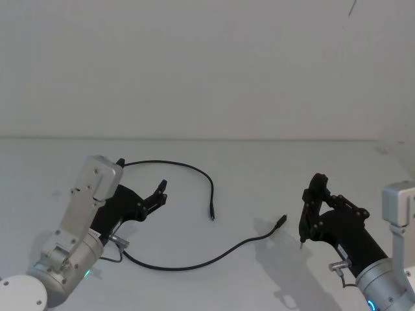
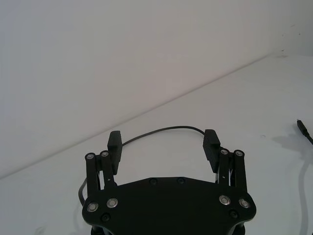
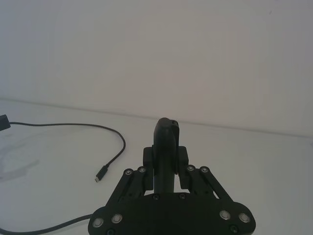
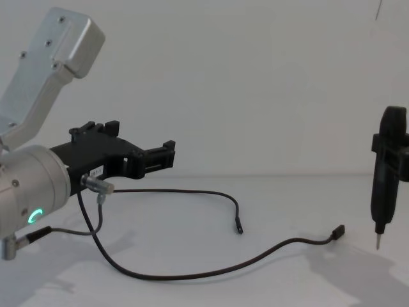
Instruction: Pick up the data cable with the one hand.
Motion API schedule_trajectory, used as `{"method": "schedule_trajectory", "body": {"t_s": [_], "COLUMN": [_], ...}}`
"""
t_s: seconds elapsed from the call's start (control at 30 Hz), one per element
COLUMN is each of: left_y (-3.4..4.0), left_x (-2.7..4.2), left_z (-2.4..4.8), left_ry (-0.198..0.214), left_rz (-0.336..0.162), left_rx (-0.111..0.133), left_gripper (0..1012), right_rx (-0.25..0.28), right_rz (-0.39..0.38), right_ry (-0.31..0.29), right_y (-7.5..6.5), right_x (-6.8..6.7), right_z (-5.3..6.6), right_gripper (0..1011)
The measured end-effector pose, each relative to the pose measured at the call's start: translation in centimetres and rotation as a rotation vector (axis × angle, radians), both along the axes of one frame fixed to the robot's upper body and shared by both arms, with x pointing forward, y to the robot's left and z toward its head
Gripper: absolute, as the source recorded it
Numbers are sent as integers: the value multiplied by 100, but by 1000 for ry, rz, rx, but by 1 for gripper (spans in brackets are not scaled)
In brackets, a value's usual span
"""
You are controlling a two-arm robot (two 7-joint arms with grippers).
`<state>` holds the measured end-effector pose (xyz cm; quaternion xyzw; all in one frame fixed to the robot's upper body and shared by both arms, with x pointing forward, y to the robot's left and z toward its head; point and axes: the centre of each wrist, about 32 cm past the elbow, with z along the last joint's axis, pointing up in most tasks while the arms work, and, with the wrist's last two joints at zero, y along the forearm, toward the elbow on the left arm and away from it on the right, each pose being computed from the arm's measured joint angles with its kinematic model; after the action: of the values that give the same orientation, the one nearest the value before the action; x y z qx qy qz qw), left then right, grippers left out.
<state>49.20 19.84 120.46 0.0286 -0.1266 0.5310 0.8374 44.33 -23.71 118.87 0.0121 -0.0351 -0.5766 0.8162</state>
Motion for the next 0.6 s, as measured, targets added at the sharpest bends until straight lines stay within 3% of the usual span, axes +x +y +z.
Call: {"method": "schedule_trajectory", "body": {"t_s": [0.6], "left_y": [1], "left_x": [0], "left_z": [-2], "left_ry": [1], "left_rz": [0], "left_rx": [0], "left_gripper": [1001], "right_rx": [0], "right_rz": [0], "right_ry": [0], "right_y": [0], "right_x": [0], "right_z": [0], "right_gripper": [279]}}
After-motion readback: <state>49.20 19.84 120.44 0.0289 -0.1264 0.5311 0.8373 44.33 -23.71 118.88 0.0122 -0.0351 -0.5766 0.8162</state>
